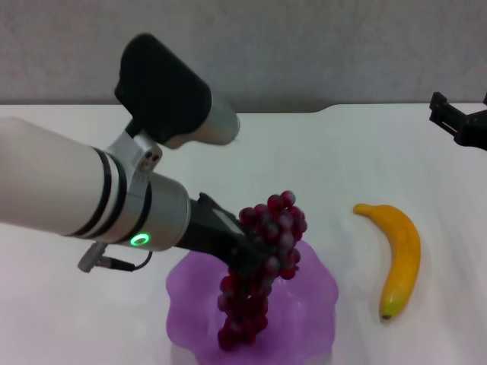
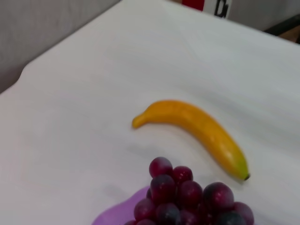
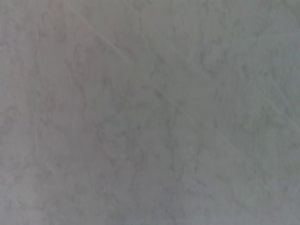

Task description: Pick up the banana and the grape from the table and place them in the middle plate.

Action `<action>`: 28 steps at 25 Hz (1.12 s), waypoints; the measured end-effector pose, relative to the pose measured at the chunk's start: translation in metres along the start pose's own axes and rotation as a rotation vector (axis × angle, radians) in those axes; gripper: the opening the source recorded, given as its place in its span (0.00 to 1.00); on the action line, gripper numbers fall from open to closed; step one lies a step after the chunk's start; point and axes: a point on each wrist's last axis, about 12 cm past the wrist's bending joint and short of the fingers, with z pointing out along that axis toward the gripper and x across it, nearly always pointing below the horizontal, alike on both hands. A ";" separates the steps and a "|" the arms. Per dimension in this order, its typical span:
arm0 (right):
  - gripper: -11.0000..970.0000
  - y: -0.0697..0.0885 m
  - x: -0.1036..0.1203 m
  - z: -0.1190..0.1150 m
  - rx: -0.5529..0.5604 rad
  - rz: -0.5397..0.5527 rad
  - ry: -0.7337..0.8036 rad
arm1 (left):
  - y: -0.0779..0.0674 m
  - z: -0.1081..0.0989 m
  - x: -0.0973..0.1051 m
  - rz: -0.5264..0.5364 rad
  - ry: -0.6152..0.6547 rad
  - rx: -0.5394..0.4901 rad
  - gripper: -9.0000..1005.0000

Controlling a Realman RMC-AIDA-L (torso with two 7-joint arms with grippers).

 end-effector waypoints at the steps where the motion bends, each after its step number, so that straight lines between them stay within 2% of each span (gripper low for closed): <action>1: 0.90 0.000 0.000 0.000 0.000 0.000 0.000 | 0.002 0.005 0.002 -0.006 0.006 -0.003 0.27; 8: 0.90 0.000 0.000 0.000 0.000 -0.002 0.000 | 0.012 0.043 0.025 -0.025 0.068 -0.005 0.27; 13: 0.90 -0.001 -0.001 0.000 0.001 -0.002 -0.001 | 0.012 0.057 0.038 0.001 0.115 0.008 0.27; 22: 0.90 0.000 -0.001 0.001 -0.003 -0.003 -0.002 | 0.003 0.064 0.037 0.064 0.150 0.029 0.26; 28: 0.90 0.000 -0.001 0.001 -0.002 -0.003 -0.002 | 0.005 0.062 0.035 0.054 0.137 0.022 0.25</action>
